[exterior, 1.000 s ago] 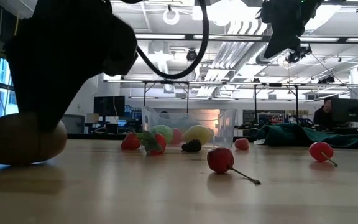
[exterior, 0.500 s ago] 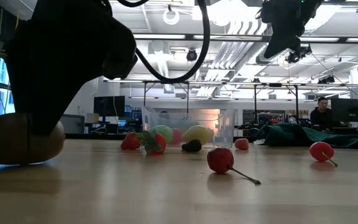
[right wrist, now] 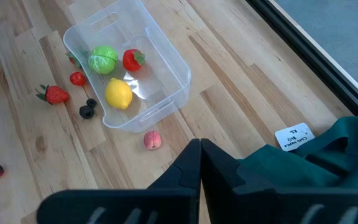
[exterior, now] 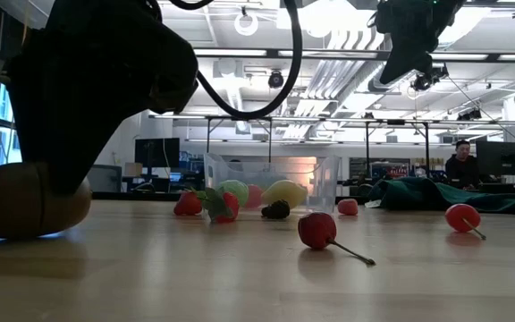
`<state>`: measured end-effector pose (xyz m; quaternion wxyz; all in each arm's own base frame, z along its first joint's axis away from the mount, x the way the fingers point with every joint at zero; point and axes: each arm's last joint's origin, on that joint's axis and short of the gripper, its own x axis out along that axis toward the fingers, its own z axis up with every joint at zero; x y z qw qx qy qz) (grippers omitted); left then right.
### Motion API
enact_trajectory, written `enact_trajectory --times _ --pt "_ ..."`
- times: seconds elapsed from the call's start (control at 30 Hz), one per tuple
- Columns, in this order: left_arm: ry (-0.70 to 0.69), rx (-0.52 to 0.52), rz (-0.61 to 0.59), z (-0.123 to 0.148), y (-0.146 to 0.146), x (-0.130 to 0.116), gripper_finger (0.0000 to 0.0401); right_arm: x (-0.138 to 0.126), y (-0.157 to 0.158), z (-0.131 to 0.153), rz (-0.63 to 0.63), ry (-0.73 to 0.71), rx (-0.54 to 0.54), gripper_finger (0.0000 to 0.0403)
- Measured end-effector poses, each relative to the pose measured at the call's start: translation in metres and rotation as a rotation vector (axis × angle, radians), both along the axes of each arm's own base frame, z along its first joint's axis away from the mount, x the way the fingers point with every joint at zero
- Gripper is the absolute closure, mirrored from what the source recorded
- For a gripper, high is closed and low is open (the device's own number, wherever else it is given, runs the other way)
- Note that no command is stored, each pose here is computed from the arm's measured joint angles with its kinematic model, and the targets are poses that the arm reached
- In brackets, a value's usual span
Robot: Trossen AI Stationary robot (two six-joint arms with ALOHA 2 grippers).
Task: Pick and placing Produce into tupperware
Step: Put the brown kiwi into the transparent bin
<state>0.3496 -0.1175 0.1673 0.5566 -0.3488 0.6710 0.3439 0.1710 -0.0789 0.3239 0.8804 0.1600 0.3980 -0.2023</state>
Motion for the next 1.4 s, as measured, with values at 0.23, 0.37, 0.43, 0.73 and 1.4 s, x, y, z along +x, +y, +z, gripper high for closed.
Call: enact_trajectory --times 0.23,0.37,0.43,0.73,1.4 --pt "0.011 -0.003 -0.045 0.0 0.0 -0.002 0.0088 0.0 0.0 0.0 0.0 0.0 0.0 0.0402" --pt "0.007 -0.002 -0.058 0.0 -0.003 -0.002 0.0074 0.0 0.0 0.0 0.0 0.0 0.0 0.0402" --pt "0.007 0.0 -0.064 -0.001 -0.005 -0.002 0.0074 0.0 0.0 0.0 0.0 0.0 0.0 0.0402" --pt "0.021 0.002 -0.063 -0.008 -0.005 -0.001 0.0081 0.0 0.0 0.0 0.0 0.0 0.0 0.0402" --pt "0.032 0.0 -0.099 -0.016 -0.006 0.001 0.008 0.0 0.0 0.0 0.0 0.0 0.0 0.0402"
